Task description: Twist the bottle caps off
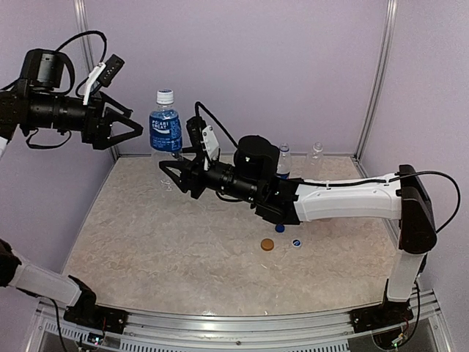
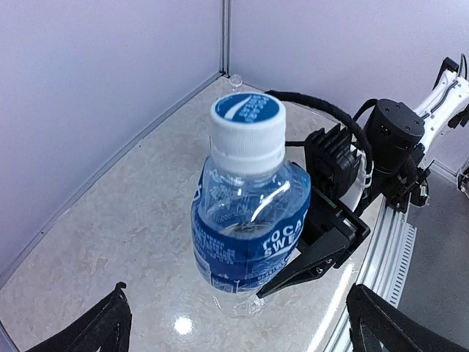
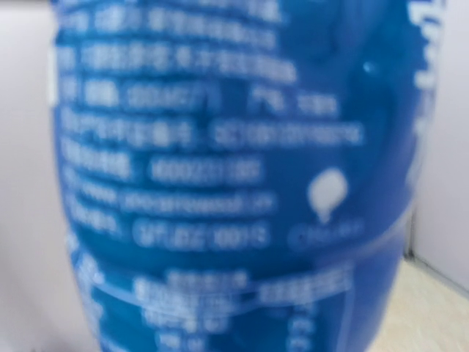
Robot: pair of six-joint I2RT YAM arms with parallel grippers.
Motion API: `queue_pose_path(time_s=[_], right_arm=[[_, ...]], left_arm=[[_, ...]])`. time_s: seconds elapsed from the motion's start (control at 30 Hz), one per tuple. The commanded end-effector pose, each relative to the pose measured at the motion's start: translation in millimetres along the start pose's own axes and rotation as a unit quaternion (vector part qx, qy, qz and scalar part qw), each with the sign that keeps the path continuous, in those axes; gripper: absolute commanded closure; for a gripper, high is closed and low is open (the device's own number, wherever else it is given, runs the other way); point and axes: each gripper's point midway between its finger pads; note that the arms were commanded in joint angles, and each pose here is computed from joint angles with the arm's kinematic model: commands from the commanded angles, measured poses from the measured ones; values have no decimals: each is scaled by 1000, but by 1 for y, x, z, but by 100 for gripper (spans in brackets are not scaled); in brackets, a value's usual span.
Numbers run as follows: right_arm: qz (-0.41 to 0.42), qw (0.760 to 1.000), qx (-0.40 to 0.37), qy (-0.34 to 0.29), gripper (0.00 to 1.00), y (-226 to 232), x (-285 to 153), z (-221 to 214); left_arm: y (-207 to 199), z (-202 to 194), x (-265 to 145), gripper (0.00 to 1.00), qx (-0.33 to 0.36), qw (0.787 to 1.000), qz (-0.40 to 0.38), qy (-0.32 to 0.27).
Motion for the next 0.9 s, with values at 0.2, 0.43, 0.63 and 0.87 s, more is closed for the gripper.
queue_pose_path(time_s=[0.2, 0.43, 0.63, 0.87], right_arm=[[107, 989, -17, -98, 56, 92, 7, 57], [151, 983, -77, -68, 54, 142, 20, 45], [156, 983, -82, -55, 54, 149, 28, 41], [154, 983, -87, -48, 54, 150, 28, 38]], left_arm=[[-71, 18, -66, 1, 88, 976, -38, -194], [-97, 8, -69, 1, 93, 964, -91, -232], [-96, 15, -58, 6, 82, 959, -106, -250], [-97, 3, -45, 29, 72, 963, -116, -234]])
Point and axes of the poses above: each gripper's point midway between its finger pads, its own x axis out along the fingers, its own y axis along the line the jaws close on, z = x × y, and after that the axes turned 11 degrees about x, right-handed
